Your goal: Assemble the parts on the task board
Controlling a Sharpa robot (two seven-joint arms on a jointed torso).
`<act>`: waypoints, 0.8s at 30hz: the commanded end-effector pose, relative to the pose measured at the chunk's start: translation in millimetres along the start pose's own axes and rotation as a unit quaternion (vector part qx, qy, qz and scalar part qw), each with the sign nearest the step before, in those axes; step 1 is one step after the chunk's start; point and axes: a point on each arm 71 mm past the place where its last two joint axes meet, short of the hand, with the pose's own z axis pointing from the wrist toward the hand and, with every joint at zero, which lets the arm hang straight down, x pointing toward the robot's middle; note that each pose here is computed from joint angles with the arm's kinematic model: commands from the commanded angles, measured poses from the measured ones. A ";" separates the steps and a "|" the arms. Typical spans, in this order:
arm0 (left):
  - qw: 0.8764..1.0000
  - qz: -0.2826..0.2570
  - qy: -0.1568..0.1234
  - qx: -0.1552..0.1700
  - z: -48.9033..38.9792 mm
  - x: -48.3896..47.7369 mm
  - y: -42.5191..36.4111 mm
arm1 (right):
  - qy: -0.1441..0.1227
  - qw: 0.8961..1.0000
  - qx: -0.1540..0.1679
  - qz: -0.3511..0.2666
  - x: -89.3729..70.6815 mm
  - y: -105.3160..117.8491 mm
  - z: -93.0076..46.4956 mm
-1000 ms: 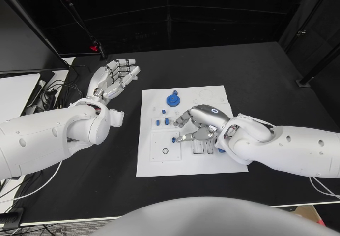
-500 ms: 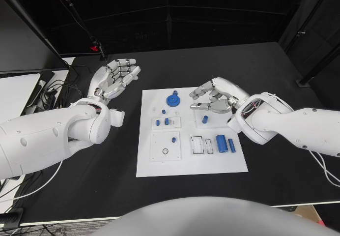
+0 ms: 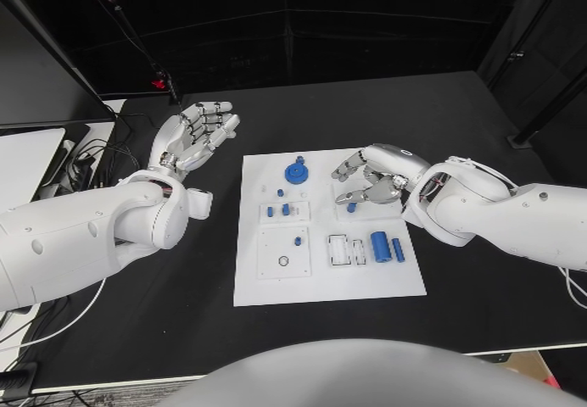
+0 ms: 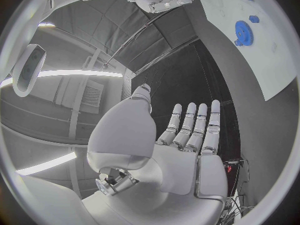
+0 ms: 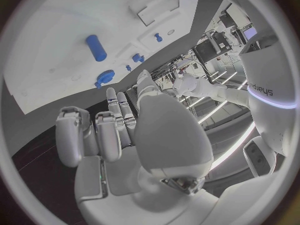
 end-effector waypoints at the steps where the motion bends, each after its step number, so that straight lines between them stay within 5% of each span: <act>1: 0.998 -0.002 0.002 0.066 -0.3 -0.1 -10.0 | 0.040 0.997 0.028 -0.065 5.2 -2.8 -0.4; 24: 0.998 -0.002 0.001 0.065 -0.9 -1.1 -9.9 | 0.083 0.985 0.075 -0.133 16.5 -0.4 6.9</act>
